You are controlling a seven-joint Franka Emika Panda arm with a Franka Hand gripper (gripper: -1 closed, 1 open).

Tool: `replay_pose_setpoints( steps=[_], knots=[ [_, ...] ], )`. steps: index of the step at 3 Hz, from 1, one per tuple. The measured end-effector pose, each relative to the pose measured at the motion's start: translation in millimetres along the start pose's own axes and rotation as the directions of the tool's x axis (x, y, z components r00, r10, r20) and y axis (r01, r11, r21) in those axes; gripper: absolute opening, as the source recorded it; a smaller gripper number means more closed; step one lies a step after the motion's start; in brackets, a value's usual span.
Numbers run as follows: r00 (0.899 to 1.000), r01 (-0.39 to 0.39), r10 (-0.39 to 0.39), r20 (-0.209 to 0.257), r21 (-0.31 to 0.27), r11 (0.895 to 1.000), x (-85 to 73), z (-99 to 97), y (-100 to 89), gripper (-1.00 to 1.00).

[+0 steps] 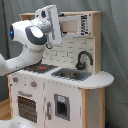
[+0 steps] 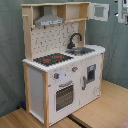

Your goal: Play with the kitchen

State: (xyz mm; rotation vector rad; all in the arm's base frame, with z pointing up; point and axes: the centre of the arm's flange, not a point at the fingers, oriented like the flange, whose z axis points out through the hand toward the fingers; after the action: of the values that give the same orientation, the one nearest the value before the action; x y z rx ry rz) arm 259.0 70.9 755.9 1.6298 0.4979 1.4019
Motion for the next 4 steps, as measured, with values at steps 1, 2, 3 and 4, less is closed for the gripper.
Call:
replay_pose_setpoints(
  steps=[1, 2, 3, 4],
  knots=[
    [0.999, -0.020, 0.019, 0.035, 0.030, 0.999, -1.3, 30.1, -11.5, 1.00],
    [0.997, -0.042, 0.038, 0.069, 0.062, 0.997, -5.2, 51.5, -34.6, 1.00],
    [0.997, -0.041, 0.037, 0.068, 0.064, 0.997, -3.7, 51.2, -36.7, -1.00],
    [0.997, -0.040, 0.035, 0.066, 0.065, 0.997, -2.2, 50.9, -39.0, -1.00]
  ],
)
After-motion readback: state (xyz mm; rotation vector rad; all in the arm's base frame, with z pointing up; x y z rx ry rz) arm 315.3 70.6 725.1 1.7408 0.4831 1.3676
